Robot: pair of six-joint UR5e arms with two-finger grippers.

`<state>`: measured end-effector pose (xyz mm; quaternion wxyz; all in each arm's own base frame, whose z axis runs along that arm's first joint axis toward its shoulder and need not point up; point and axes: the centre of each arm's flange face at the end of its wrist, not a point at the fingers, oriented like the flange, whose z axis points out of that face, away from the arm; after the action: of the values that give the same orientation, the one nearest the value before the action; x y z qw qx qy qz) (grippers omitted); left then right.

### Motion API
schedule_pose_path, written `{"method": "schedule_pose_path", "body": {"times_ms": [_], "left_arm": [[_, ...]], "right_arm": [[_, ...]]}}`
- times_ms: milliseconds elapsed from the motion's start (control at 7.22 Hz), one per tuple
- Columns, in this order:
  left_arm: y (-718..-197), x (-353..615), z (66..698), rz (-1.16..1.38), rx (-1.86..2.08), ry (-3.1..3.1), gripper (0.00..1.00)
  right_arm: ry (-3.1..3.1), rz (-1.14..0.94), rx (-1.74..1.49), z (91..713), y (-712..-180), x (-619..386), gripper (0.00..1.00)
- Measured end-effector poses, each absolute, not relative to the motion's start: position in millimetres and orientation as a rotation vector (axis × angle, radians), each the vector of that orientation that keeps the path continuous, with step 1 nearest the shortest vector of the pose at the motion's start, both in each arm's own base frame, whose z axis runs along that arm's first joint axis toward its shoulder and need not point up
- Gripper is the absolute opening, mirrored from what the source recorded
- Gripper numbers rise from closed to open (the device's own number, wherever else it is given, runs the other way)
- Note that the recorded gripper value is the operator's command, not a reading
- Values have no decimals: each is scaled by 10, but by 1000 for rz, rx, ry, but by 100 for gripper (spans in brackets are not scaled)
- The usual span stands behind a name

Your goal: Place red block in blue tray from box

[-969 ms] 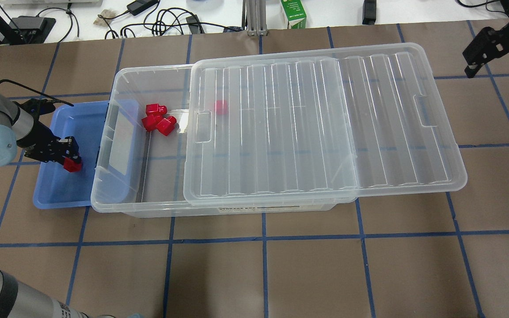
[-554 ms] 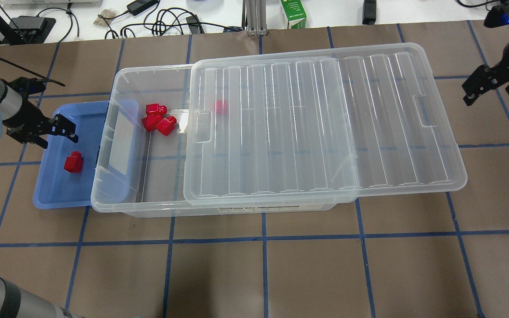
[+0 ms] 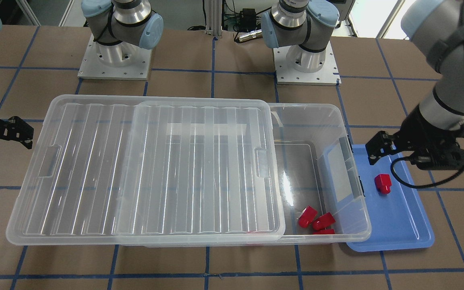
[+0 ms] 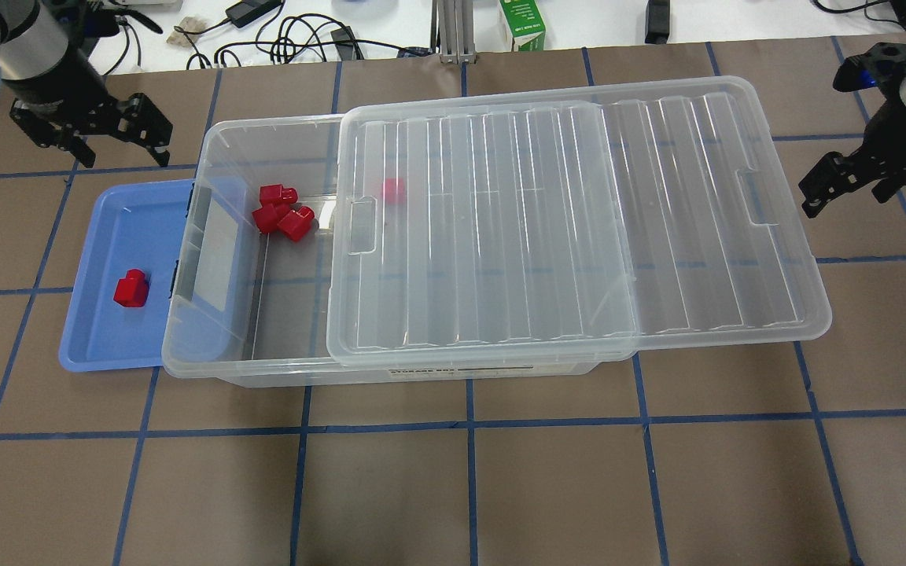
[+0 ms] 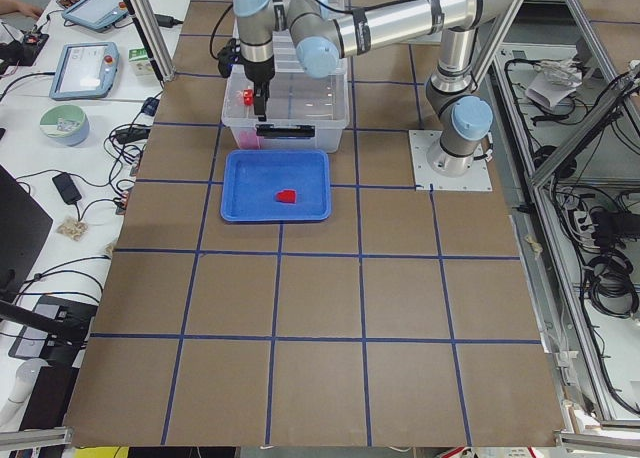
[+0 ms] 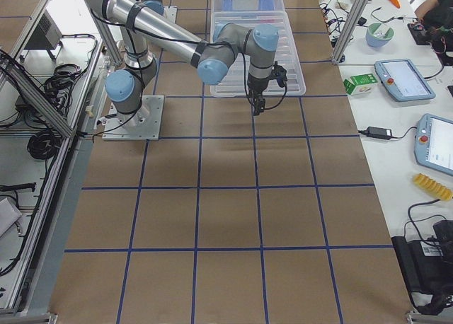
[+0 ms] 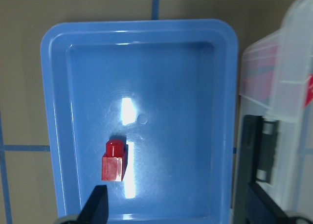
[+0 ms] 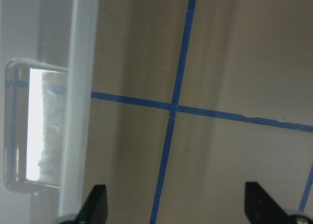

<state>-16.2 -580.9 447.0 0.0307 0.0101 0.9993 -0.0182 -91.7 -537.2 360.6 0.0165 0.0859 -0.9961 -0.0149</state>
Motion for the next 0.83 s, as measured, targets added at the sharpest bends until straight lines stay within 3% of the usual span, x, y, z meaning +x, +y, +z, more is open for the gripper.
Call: {"method": "schedule_pose_path", "body": {"times_ms": [415,831], "left_arm": [[-5288,-1120,4911,-99,157,3079,100],[-5260,-1186,5059,-170,111,3126,100]], "right_arm": [[-3116,-67,190,3532,-5343,-841,100],[-3157,-76,90,3466,-5319,-543,100]]}}
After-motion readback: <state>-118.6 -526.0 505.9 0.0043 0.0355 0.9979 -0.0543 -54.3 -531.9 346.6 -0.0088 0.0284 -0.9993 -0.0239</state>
